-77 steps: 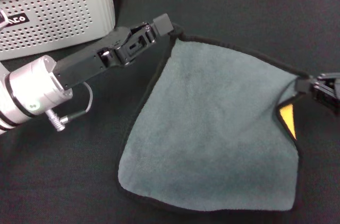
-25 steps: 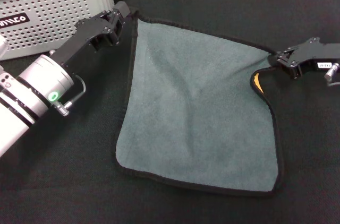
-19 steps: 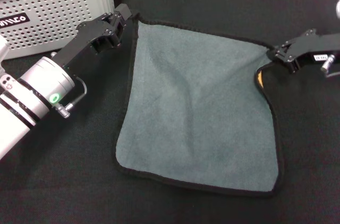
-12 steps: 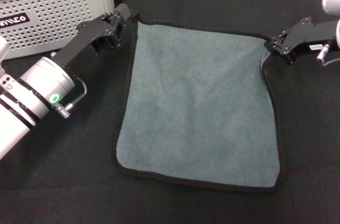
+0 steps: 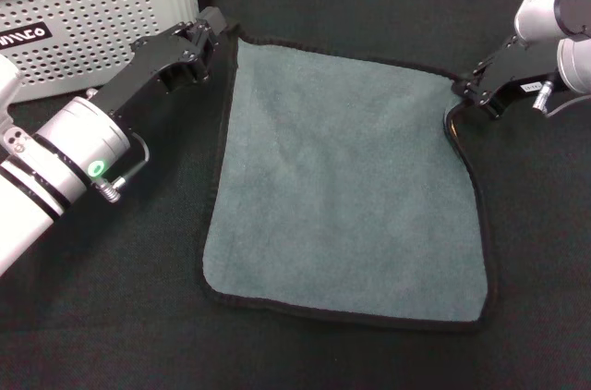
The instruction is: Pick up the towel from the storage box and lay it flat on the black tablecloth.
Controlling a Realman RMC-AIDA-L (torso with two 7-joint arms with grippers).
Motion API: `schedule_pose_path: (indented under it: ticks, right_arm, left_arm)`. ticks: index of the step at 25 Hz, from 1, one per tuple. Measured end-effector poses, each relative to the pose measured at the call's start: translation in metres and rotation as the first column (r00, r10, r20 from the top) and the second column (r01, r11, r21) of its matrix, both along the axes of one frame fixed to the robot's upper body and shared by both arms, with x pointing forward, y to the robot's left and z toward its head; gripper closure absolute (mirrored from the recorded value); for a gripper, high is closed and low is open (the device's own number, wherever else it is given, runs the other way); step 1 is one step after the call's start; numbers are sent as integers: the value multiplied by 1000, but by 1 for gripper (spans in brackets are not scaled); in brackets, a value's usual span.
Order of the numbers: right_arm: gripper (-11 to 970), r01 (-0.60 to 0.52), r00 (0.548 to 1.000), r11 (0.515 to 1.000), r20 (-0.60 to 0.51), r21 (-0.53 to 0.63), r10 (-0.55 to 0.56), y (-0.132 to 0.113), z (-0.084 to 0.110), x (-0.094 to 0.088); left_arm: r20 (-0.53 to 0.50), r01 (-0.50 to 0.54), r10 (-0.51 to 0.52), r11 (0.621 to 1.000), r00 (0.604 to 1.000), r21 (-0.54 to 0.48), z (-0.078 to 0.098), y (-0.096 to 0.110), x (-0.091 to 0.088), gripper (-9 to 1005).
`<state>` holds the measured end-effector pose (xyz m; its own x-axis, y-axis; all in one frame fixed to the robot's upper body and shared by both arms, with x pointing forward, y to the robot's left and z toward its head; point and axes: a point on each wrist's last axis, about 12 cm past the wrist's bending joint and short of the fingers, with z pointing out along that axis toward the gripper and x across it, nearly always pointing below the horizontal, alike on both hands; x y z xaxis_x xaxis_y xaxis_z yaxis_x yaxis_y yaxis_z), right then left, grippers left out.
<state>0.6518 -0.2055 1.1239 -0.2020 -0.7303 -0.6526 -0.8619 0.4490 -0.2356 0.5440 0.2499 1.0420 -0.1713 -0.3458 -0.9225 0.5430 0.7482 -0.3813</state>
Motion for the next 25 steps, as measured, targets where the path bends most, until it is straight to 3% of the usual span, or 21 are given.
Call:
schedule_pose_path:
  ticks: [6, 11, 18, 21, 25]
  right_arm:
    - [954, -2, 1000, 1000, 0, -32, 2, 0, 1, 1]
    - [831, 6, 1000, 998, 29, -59, -5, -8, 5, 0]
    - [529, 34, 994, 986, 110, -166, -16, -18, 10, 2]
    - [384, 74, 991, 978, 127, -196, -49, -21, 13, 2]
    - [249, 127, 977, 983, 189, -130, -101, -32, 20, -5]
  left_arm:
    - [-6, -1, 1, 1000, 1000, 6, 0, -1, 2, 968]
    - [-9, -2, 2, 1000, 1000, 9, -1, -1, 2, 964]
    - [-27, -17, 17, 1000, 999, 10, -2, 1, 3, 865]
    - [-32, -22, 23, 1000, 999, 3, -3, 1, 3, 751]
    - [-49, -51, 51, 999, 997, -15, -4, 6, 2, 597]
